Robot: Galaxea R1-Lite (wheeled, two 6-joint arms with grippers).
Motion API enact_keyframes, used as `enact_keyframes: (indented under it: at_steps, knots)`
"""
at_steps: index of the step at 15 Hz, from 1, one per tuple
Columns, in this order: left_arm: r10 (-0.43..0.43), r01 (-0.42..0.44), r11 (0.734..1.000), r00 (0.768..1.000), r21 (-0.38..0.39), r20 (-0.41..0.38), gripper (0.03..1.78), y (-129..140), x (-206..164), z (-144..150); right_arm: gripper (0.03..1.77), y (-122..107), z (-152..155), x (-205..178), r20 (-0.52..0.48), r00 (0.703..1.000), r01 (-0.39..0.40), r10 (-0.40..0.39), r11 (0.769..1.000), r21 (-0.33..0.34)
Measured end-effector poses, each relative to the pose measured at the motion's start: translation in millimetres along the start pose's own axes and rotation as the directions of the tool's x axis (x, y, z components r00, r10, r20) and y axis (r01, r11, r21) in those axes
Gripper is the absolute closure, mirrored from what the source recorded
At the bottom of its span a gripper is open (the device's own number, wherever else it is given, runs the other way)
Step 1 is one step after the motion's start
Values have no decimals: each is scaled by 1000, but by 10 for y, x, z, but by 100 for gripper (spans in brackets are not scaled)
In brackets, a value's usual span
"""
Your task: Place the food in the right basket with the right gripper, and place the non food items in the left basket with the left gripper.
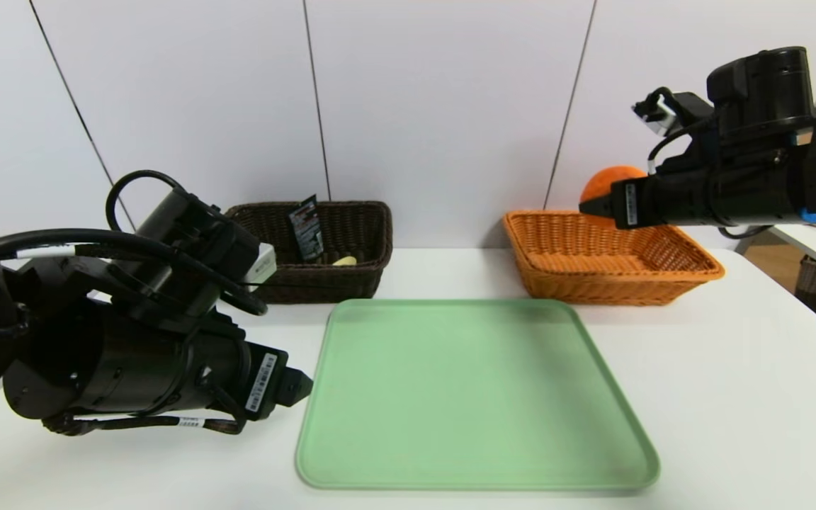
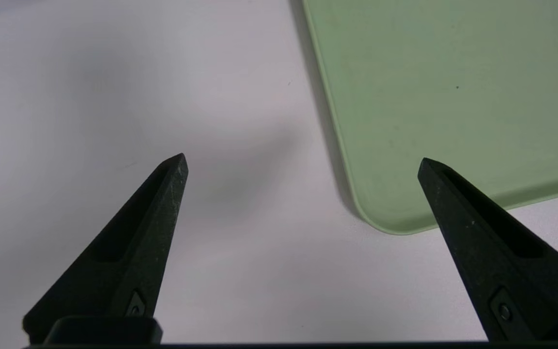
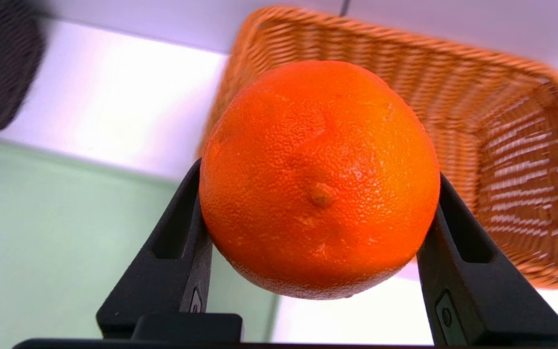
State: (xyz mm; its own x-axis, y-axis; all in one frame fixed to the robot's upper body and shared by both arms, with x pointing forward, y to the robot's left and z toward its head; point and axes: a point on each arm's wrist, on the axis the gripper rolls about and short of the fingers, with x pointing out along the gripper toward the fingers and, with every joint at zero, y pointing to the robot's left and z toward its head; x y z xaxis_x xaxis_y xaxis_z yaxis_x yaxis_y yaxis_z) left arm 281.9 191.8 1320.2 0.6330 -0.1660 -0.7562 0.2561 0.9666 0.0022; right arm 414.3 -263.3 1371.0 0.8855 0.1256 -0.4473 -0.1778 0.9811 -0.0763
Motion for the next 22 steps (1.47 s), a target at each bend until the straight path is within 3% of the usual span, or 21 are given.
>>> enact_keyframes:
  at_steps: [3, 10, 16, 22]
  knots:
    - [-5, 5, 1000, 1000, -3, 13, 12, -8, 5, 18, 66, -250, 93, 264, -25, 998, 64, -64, 998, -2]
    - [0, 0, 1000, 1000, 0, -1, 12, -18, 52, 10, 67, -613, 94, 808, -227, 967, 126, -119, 992, 14]
    - [5, -5, 1000, 1000, 3, -13, 12, -26, 91, 1, 67, -727, -207, 1281, -343, 932, 136, -122, 991, 18]
    - [1, -1, 1000, 1000, 0, -6, 12, -36, 126, 1, 67, -737, -374, 1482, -385, 915, 133, -116, 991, 17]
